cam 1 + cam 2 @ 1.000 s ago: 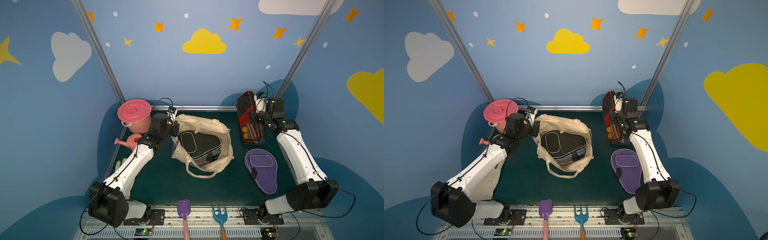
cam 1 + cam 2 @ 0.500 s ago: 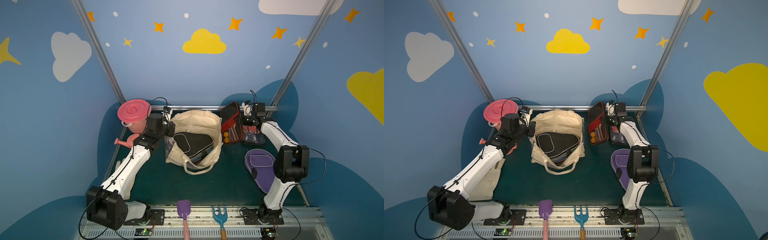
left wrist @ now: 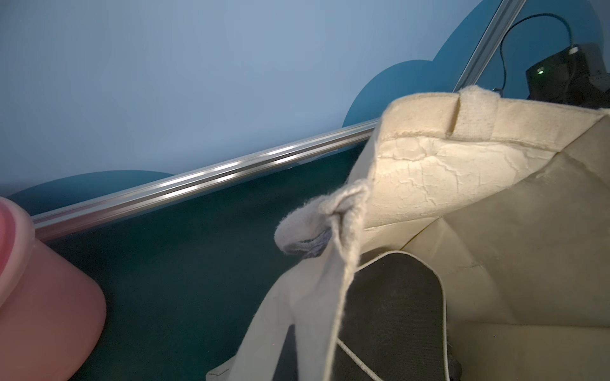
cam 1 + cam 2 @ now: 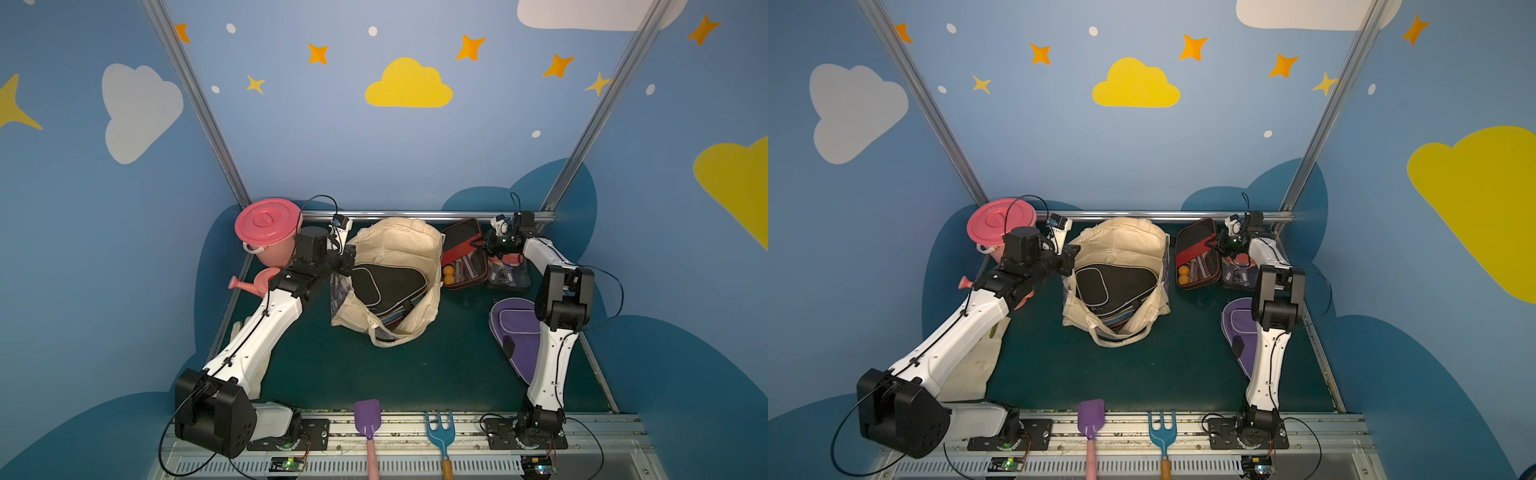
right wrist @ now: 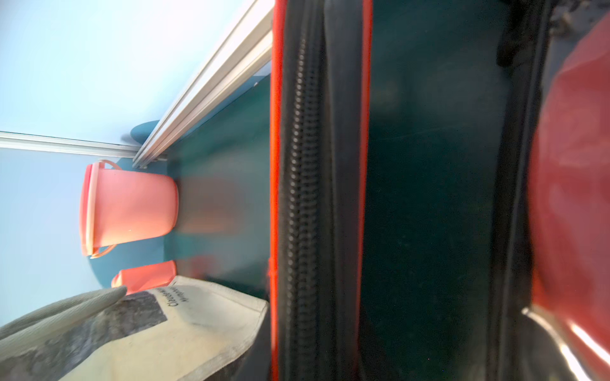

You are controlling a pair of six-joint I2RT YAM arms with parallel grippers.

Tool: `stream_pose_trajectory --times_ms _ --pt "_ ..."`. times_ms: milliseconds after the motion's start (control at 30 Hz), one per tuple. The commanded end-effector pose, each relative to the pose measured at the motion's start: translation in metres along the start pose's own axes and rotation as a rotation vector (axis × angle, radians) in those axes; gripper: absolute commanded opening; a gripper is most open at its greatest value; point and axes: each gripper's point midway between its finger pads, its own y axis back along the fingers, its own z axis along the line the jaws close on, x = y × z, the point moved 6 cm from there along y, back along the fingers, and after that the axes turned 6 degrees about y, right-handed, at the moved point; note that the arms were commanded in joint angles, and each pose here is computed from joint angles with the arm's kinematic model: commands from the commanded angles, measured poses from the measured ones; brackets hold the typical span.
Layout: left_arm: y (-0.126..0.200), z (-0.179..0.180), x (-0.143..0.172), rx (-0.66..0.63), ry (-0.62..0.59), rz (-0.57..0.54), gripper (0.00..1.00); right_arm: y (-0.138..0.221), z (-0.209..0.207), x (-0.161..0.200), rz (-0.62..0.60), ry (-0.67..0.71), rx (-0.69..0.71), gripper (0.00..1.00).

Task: Remove the ping pong set from the canvas bag
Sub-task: Place the ping pong set at the center of the board.

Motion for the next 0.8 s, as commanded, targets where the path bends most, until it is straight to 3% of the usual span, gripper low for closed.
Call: stream_pose_trajectory --times_ms 0,267,500,767 --pt "0.004 -0.016 -0.028 0.082 -0.038 -0.128 0.04 -0.015 -0.011 0.012 0.073 0.045 0.049 0.0" --pt "0.001 -0.021 -0.027 0.097 -0.046 -0.121 0.04 -0.037 -0.016 0.018 0.088 0.043 0.063 0.0" --pt "-0.001 -0.021 -0.025 0.102 -0.046 -0.122 0.04 -0.036 -0.02 0.021 0.109 0.032 0.105 0.25" --pt "-0.002 -0.022 -0.025 0.11 -0.044 -0.125 0.04 -0.035 -0.023 0.024 0.145 0.035 0.144 0.39"
